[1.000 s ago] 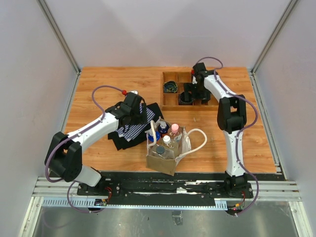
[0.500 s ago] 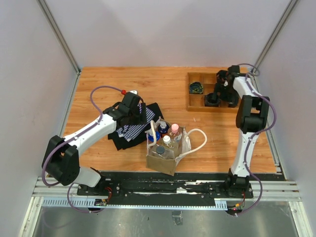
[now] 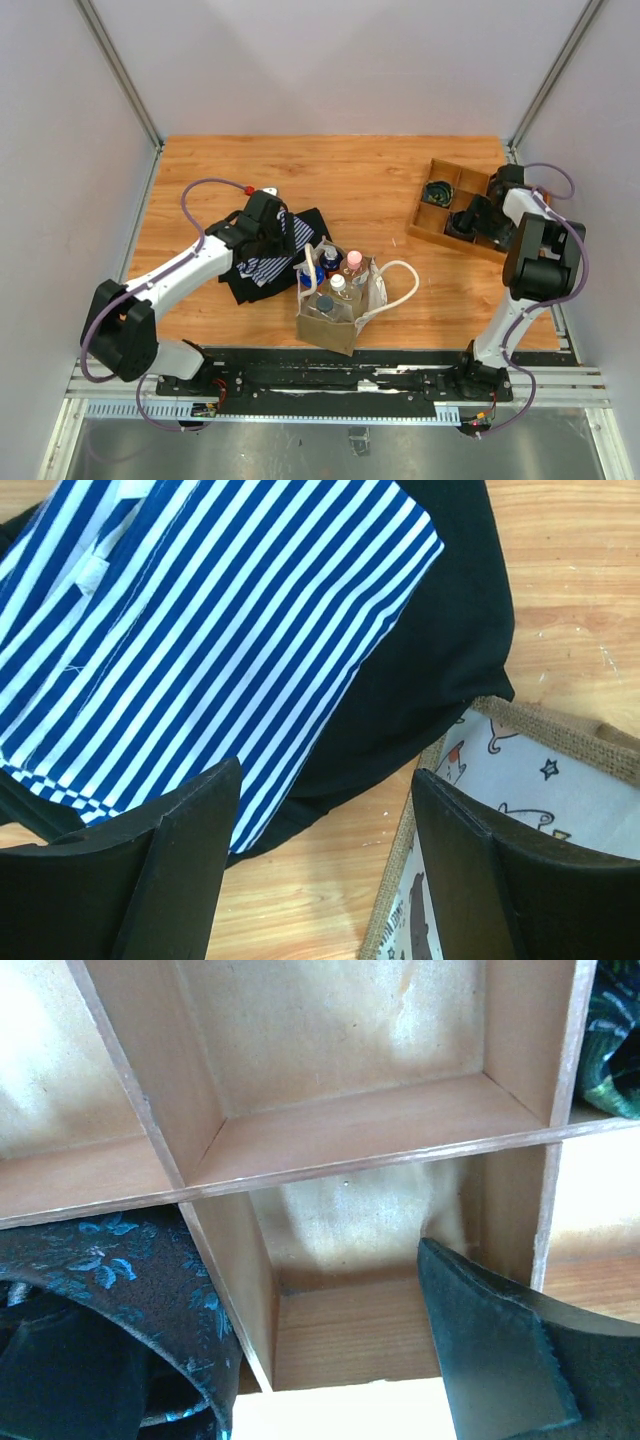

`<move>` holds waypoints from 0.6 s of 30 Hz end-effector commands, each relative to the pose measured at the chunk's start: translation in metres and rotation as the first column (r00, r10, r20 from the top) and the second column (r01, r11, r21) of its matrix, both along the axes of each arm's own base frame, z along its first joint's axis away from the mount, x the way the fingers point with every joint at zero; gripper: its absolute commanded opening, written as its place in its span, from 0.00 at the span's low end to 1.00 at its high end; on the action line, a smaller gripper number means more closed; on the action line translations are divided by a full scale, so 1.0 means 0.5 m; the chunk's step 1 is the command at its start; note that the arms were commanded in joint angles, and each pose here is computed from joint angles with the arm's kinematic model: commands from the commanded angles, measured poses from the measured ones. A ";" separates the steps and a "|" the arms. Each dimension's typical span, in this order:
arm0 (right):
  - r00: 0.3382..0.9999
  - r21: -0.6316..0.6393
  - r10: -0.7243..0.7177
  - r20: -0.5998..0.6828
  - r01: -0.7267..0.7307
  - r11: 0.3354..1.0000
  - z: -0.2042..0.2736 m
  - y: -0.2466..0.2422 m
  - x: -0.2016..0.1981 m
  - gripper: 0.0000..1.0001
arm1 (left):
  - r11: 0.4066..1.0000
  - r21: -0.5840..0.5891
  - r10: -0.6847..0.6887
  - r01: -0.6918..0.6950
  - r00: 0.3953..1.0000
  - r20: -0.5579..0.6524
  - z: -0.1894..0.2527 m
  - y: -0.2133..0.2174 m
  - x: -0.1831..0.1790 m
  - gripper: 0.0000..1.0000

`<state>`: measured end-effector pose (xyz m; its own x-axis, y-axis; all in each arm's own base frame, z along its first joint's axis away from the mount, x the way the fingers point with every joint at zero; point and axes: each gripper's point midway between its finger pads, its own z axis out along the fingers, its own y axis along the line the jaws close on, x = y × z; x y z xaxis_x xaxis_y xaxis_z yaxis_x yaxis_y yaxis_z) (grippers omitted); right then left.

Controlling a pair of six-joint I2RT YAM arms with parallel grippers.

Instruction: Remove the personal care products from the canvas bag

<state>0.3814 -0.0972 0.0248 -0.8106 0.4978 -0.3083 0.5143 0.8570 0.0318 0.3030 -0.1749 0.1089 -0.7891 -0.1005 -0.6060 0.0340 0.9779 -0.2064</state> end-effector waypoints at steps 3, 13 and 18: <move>0.981 -0.160 -0.082 -0.176 0.054 0.986 -0.013 -0.030 -0.159 0.98 | 0.999 -0.039 0.004 0.000 0.997 0.082 0.062 0.005 0.001 0.74; 0.999 -0.367 0.036 0.031 -0.022 0.930 0.184 -0.003 -0.120 0.98 | 0.999 -0.034 0.015 -0.012 0.995 0.094 0.077 0.019 -0.011 0.68; 0.990 -0.475 0.124 0.067 -0.077 0.877 0.289 0.036 -0.098 0.98 | 0.999 -0.043 0.027 -0.022 0.994 0.106 0.084 0.026 -0.019 0.68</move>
<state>0.3345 -0.0814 0.1306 -0.7997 0.2950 -0.5230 0.4647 0.8556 -0.2280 0.2959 -0.1678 0.1423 -0.7378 -0.1299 -0.6624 0.0434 0.9702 -0.2386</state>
